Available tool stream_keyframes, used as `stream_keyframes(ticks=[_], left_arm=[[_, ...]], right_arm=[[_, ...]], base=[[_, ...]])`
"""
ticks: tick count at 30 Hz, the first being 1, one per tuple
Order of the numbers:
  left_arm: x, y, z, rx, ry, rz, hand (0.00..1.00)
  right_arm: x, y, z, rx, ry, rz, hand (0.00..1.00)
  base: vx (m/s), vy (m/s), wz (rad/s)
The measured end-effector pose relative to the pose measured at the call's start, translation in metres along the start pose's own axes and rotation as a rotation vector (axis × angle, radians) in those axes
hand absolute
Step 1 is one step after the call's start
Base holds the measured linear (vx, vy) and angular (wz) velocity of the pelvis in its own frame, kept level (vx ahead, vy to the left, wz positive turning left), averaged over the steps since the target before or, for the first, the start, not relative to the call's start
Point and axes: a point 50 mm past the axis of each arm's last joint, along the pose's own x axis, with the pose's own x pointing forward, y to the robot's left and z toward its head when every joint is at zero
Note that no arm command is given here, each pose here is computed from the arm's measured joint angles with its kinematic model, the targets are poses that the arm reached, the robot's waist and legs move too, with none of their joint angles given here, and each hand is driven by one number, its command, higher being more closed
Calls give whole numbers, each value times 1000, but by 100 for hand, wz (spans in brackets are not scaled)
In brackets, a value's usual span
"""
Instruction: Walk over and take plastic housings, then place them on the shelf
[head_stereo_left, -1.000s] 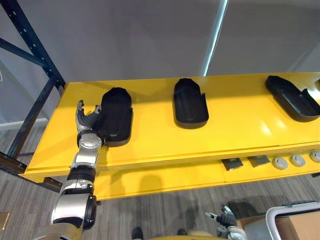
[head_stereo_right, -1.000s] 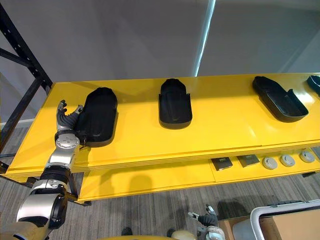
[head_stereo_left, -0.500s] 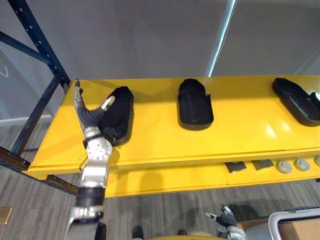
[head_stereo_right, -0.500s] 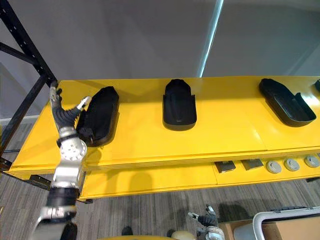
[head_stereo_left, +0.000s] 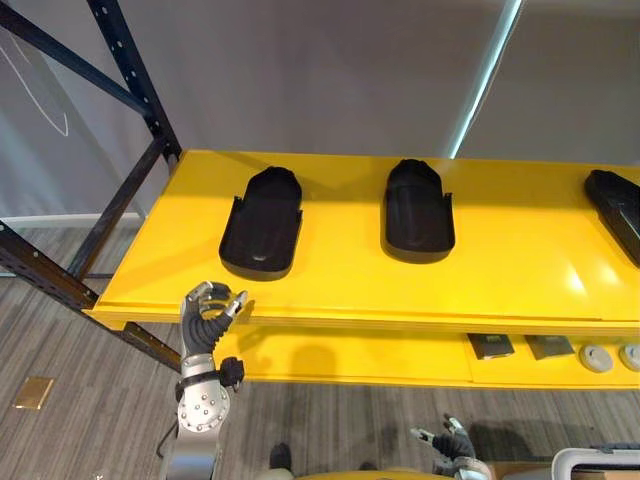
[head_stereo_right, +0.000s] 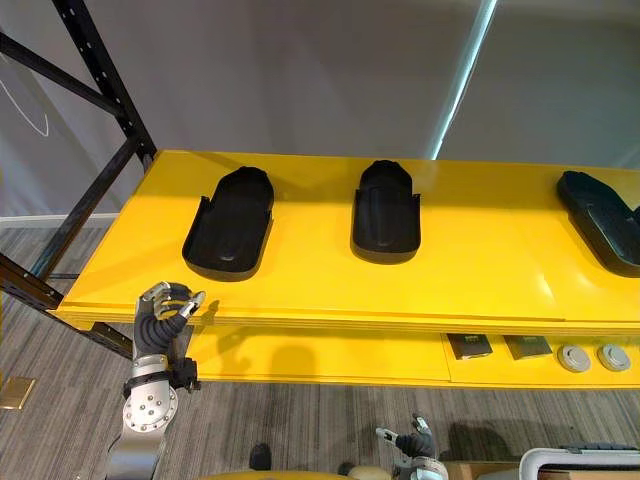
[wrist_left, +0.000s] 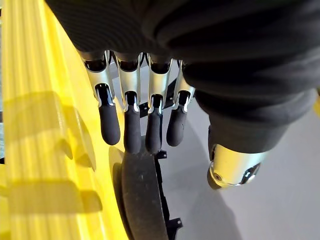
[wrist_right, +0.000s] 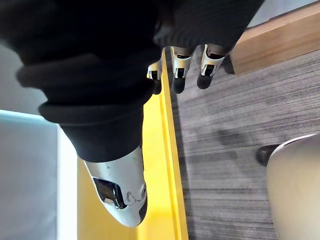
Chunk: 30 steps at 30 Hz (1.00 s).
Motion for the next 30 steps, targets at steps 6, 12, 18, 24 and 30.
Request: stream_keyframes(ticks=[6, 12, 18, 24, 30], left_arm=[[1, -12, -2, -7, 4, -63, 100], [9, -17, 1, -12, -18, -69, 100], [20, -26, 8, 1, -64, -100, 100], [33, -32, 14, 33, -98, -108, 100], [40, -36, 8, 56, -61, -114, 100]], right_arm=[[0, 6, 1, 0, -1, 15, 0], [0, 9, 1, -17, -5, 29, 0], [0, 10, 2, -24, -9, 33, 0], [0, 10, 4, -30, -13, 35, 0], [1, 11, 6, -47, -20, 39, 0]], base=[[16, 3, 1], [-23, 2, -1], [-7, 4, -2], [18, -1, 0], [-4, 1, -7]])
